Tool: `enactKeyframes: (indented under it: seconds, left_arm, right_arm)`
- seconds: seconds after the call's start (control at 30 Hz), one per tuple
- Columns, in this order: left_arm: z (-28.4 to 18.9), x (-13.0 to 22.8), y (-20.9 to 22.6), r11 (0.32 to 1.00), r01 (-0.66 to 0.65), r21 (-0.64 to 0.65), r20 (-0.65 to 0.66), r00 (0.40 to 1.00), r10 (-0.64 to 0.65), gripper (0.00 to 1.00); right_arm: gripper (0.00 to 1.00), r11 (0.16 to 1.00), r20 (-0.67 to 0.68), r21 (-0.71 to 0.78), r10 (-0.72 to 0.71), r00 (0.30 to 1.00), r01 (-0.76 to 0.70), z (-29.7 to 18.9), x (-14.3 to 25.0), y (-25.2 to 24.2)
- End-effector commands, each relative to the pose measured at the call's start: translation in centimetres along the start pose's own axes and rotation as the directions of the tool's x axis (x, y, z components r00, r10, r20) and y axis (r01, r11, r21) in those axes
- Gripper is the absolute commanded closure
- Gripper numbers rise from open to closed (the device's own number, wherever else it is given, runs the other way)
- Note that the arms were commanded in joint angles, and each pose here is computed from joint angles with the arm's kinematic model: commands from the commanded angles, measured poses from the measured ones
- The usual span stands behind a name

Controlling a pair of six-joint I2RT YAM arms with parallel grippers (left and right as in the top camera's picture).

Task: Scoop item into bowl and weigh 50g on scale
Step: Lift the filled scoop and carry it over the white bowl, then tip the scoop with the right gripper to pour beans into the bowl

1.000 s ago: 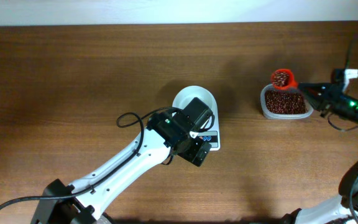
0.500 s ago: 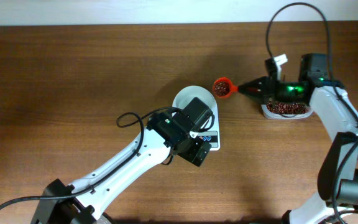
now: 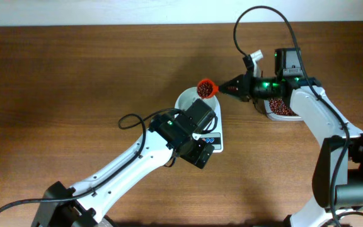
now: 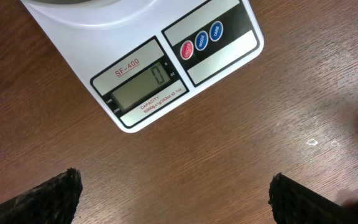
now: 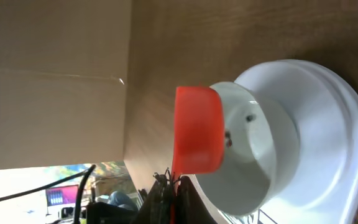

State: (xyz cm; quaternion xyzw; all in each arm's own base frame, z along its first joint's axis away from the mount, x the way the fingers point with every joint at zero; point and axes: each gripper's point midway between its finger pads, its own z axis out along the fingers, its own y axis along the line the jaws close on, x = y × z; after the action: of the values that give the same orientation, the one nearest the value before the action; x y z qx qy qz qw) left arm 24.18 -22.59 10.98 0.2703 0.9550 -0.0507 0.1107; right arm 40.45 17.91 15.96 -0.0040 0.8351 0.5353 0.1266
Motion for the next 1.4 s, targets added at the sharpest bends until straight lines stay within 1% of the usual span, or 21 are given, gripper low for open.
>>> enactKeyframes:
  seconds: [0.0, 0.07, 0.17, 0.23, 0.4, 0.53, 0.63, 0.7, 0.73, 0.8, 0.87, 0.9, 0.97, 1.07, 1.1, 1.17, 1.23, 1.3, 1.33, 1.37]
  left_arm:
    - [-0.2, 0.1, 0.1, 1.0, -0.015, -0.008, 0.007, 1.0, 0.015, 0.01]
    - [-0.2, 0.1, 0.1, 1.0, -0.015, -0.008, 0.007, 1.0, 0.015, 0.01]
    - [-0.2, 0.1, 0.1, 1.0, -0.015, -0.008, 0.007, 1.0, 0.015, 0.01]
    - [-0.2, 0.1, 0.1, 1.0, -0.015, -0.008, 0.007, 1.0, 0.015, 0.01]
    - [-0.2, 0.1, 0.1, 1.0, -0.015, -0.008, 0.007, 1.0, 0.015, 0.01]
    - [-0.2, 0.1, 0.1, 1.0, -0.015, -0.008, 0.007, 1.0, 0.015, 0.01]
    - [-0.2, 0.1, 0.1, 1.0, -0.015, -0.008, 0.007, 1.0, 0.015, 0.01]
    - [-0.2, 0.1, 0.1, 1.0, -0.015, -0.008, 0.007, 1.0, 0.015, 0.01]
    - [-0.2, 0.1, 0.1, 1.0, -0.015, -0.008, 0.007, 1.0, 0.015, 0.01]
    - [-0.2, 0.1, 0.1, 1.0, -0.015, -0.008, 0.007, 1.0, 0.015, 0.01]
    - [-0.2, 0.1, 0.1, 1.0, -0.015, -0.008, 0.007, 1.0, 0.015, 0.01]
    - [-0.2, 0.1, 0.1, 1.0, -0.015, -0.008, 0.007, 1.0, 0.015, 0.01]
    - [-0.2, 0.1, 0.1, 1.0, -0.015, -0.008, 0.007, 1.0, 0.015, 0.01]
    - [-0.2, 0.1, 0.1, 1.0, -0.015, -0.008, 0.007, 1.0, 0.015, 0.01]
    - [-0.2, 0.1, 0.1, 1.0, -0.015, -0.008, 0.007, 1.0, 0.015, 0.01]
    - [-0.2, 0.1, 0.1, 1.0, -0.015, -0.008, 0.007, 1.0, 0.015, 0.01]
    - [-0.2, 0.1, 0.1, 1.0, -0.015, -0.008, 0.007, 1.0, 0.015, 0.01]
    - [-0.2, 0.1, 0.1, 1.0, -0.015, -0.008, 0.007, 1.0, 0.015, 0.01]
    - [-0.2, 0.1, 0.1, 1.0, -0.015, -0.008, 0.007, 1.0, 0.015, 0.01]
    - [-0.2, 0.1, 0.1, 1.0, -0.015, -0.008, 0.007, 1.0, 0.015, 0.01]
  right_arm:
    - [0.96, 0.997, 0.016, 0.029, -0.075, 0.997, 0.074, 0.4, -1.1, 2.3]
    - [0.96, 0.988, 0.023, 0.11, -0.115, 0.993, 0.112, -0.1, -1.2, 2.7]
    - [0.96, 0.976, 0.007, 0.148, -0.166, 0.986, 0.163, -0.7, -0.6, 3.5]
    - [0.96, 0.958, -0.017, 0.2, -0.205, 0.979, 0.204, -0.8, -0.1, 3.4]
    - [0.96, 0.87, -0.108, 0.348, -0.333, 0.937, 0.35, 0.0, 0.7, 3.0]
    - [0.96, 0.791, -0.176, 0.356, -0.466, 0.867, 0.498, 0.2, 0.7, 3.6]
    - [0.96, 0.718, -0.227, 0.358, -0.554, 0.801, 0.597, 0.3, 0.7, 3.8]
    - [0.96, 0.657, -0.277, 0.349, -0.609, 0.743, 0.668, 0.5, 1.0, 3.7]
    - [0.96, 0.613, -0.31, 0.346, -0.64, 0.703, 0.71, 0.7, 1.3, 3.6]
    - [0.96, 0.545, -0.354, 0.348, -0.676, 0.646, 0.762, 0.9, 1.3, 3.3]
    - [0.96, 0.446, -0.415, 0.324, -0.726, 0.549, 0.834, 1.4, 1.6, 3.3]
    - [0.96, 0.416, -0.431, 0.314, -0.738, 0.518, 0.854, 1.6, 1.7, 3.3]
    - [0.96, 0.387, -0.444, 0.294, -0.755, 0.483, 0.874, 1.8, 1.8, 3.4]
    - [0.96, 0.319, -0.467, 0.247, -0.788, 0.401, 0.915, 1.8, 1.9, 3.4]
    - [0.96, 0.304, -0.468, 0.243, -0.795, 0.386, 0.921, 1.8, 1.8, 3.5]
    - [0.96, 0.298, -0.46, 0.247, -0.801, 0.382, 0.922, 1.9, 1.6, 3.6]
    - [0.96, 0.316, -0.465, 0.23, -0.795, 0.389, 0.92, 1.9, 2.1, 3.6]
    - [0.96, 0.314, -0.471, 0.173, -0.806, 0.359, 0.933, 2.0, 3.1, 3.8]
    - [0.96, 0.321, -0.467, 0.204, -0.799, 0.38, 0.925, 1.9, 2.6, 3.7]
    - [0.96, 0.326, -0.463, 0.201, -0.8, 0.383, 0.924, 2.0, 2.6, 3.8]
